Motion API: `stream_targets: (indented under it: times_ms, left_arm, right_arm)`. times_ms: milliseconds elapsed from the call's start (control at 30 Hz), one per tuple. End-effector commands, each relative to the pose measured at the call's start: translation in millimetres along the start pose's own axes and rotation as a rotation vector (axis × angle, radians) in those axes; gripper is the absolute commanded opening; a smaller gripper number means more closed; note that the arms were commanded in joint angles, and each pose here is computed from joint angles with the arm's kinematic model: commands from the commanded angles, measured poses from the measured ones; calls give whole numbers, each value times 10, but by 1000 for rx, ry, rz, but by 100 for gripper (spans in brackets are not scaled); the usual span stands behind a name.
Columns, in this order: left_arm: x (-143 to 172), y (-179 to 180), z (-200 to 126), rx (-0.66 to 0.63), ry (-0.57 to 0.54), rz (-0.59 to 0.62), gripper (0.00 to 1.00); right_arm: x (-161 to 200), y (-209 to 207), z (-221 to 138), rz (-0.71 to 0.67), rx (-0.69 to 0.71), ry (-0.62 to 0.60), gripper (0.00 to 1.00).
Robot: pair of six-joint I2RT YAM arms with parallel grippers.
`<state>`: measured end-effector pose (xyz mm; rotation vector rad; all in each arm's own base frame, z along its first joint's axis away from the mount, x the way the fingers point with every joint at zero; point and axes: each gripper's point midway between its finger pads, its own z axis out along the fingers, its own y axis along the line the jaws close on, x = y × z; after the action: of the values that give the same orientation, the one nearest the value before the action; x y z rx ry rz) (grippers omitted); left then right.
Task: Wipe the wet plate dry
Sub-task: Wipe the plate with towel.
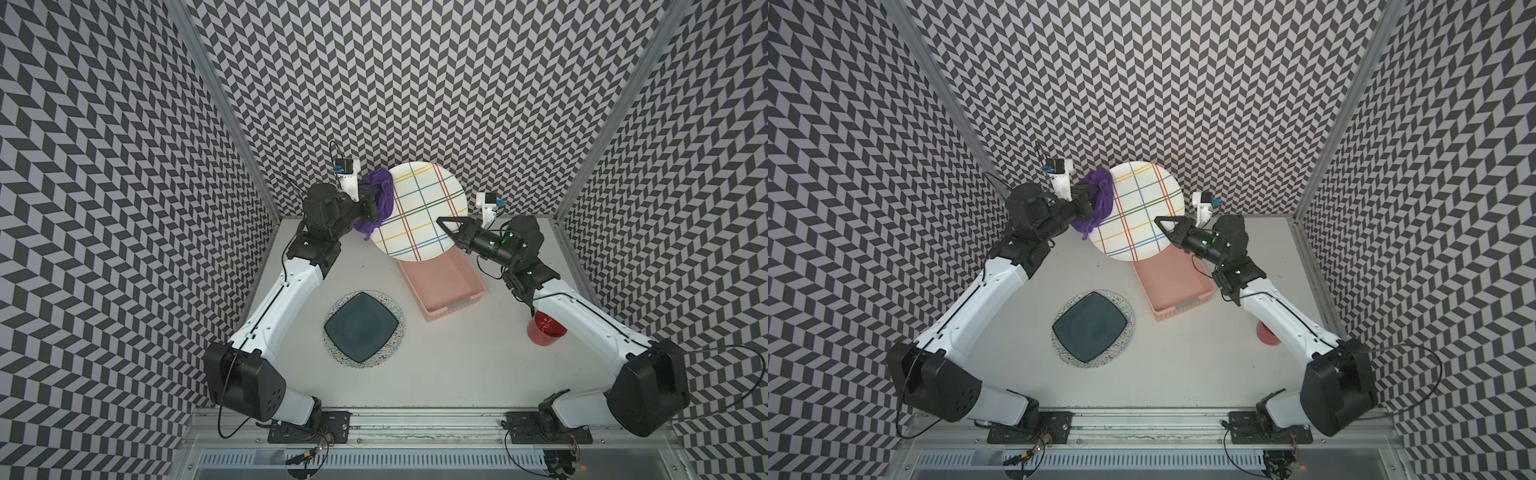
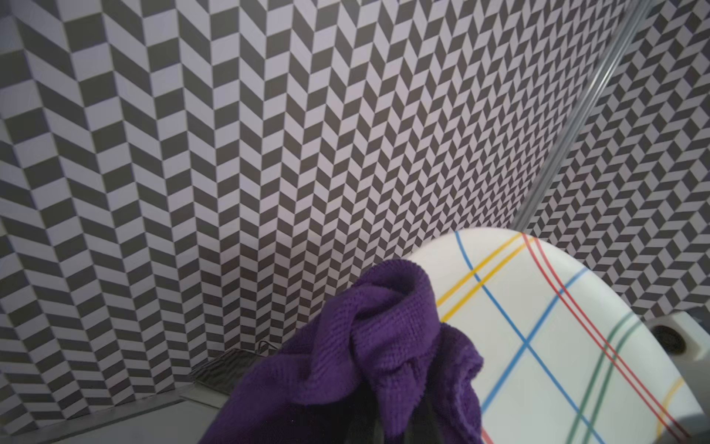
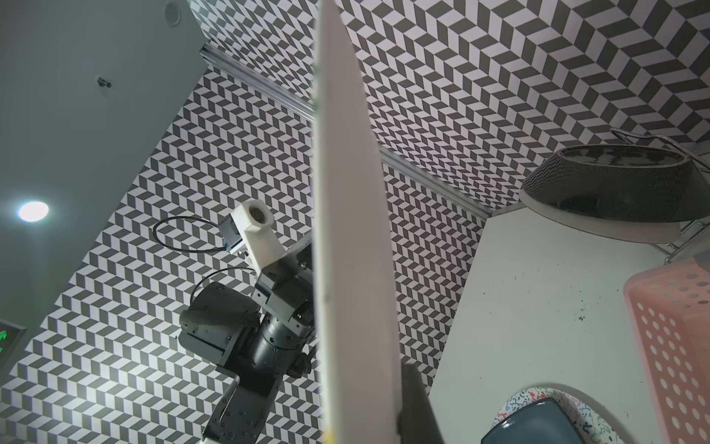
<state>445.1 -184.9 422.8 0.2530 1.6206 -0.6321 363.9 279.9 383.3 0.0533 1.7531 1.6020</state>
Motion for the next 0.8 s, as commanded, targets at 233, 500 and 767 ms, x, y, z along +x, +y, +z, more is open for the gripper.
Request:
stream_targets:
  times_ms: [233,500,767]
  left_arm:
    - [347,258,63,-34,82,-82,0]
    - [778,-1058,235,199,209,228,0]
    - [488,-434,283,112,158,15,0]
  right_arm:
    - [255,1390,-258,-337,-403,71,0]
    - [383,1172,-140,-340,-339,124,0]
    - [257,1206,-195,-313,-357,84,0]
